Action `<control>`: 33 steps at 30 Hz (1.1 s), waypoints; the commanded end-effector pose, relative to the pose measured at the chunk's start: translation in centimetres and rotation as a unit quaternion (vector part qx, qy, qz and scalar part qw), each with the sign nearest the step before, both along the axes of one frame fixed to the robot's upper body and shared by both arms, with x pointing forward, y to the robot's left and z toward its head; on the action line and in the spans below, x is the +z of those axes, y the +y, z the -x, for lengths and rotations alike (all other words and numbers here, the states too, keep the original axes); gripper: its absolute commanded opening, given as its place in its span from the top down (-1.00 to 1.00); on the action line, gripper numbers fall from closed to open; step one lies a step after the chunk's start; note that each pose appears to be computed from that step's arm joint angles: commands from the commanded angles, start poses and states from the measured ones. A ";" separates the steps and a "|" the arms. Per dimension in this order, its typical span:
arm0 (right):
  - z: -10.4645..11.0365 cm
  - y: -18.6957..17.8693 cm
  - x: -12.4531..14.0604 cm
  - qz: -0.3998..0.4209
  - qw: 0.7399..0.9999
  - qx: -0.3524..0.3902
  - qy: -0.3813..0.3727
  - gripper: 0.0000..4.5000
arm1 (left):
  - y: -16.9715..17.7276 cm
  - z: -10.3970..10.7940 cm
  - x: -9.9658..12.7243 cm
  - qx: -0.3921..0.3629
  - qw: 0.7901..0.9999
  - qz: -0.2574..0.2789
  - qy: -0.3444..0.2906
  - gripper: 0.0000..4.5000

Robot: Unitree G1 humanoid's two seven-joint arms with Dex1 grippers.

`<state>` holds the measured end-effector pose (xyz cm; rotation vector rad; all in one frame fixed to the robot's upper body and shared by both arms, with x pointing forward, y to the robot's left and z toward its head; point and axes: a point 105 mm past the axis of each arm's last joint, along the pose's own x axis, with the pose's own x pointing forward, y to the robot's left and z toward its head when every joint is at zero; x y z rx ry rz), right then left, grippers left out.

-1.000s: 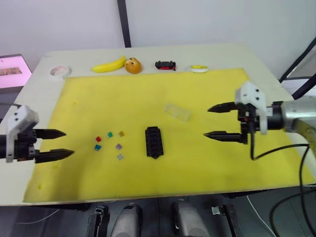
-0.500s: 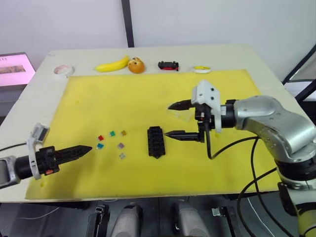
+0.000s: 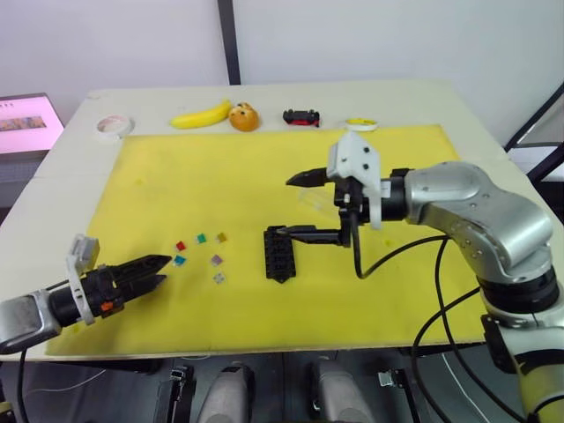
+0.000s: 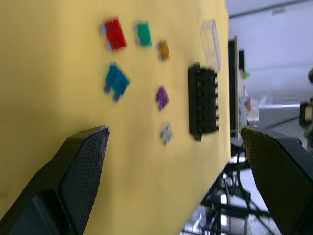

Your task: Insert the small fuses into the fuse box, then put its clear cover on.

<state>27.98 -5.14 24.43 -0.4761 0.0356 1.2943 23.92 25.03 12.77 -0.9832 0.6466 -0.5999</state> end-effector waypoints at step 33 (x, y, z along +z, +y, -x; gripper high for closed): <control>0.4 0.8 1.7 -0.009 0.999 0.008 -0.033 -0.99 | -2.9 -2.2 -2.7 0.089 0.994 0.028 0.055 -1.00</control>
